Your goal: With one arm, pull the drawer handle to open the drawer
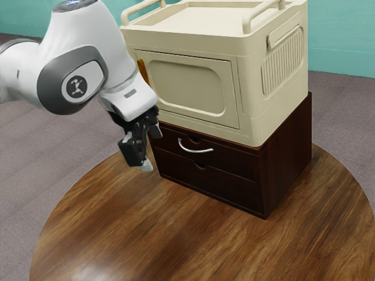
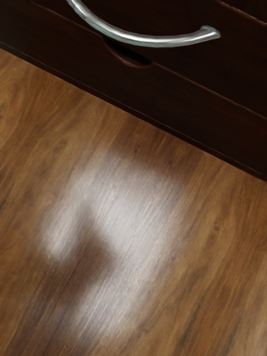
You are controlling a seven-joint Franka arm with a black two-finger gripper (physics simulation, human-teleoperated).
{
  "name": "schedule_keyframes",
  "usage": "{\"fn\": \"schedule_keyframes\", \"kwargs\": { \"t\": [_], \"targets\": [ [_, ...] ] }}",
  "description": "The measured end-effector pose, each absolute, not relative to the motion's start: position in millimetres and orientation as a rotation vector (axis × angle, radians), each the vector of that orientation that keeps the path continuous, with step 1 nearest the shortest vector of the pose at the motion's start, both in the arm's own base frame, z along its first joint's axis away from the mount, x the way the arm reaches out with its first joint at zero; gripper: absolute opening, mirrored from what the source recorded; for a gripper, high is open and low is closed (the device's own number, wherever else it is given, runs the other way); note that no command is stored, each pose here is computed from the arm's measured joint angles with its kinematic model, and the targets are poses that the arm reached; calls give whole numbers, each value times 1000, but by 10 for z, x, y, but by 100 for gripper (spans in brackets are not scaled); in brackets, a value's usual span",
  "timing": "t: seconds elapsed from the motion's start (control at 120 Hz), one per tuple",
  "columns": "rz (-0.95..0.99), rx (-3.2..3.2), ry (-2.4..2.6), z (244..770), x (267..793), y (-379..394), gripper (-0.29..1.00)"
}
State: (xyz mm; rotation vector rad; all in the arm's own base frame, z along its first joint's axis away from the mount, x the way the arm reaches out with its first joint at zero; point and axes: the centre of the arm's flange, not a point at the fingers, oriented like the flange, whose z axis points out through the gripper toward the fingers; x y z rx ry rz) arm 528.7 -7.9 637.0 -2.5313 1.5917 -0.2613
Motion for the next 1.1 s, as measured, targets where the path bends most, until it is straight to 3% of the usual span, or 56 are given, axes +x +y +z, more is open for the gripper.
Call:
{"fn": "schedule_keyframes", "kwargs": {
  "t": [0.192, 0.583, 1.1],
  "targets": [
    [-404, -2319, 1741, 6489, 5372, -285, 70],
    [-380, -2184, 1871, 5965, 5480, -9, 70],
    [-417, -2041, 1945, 5682, 5612, 45, 69]
  ]
}}
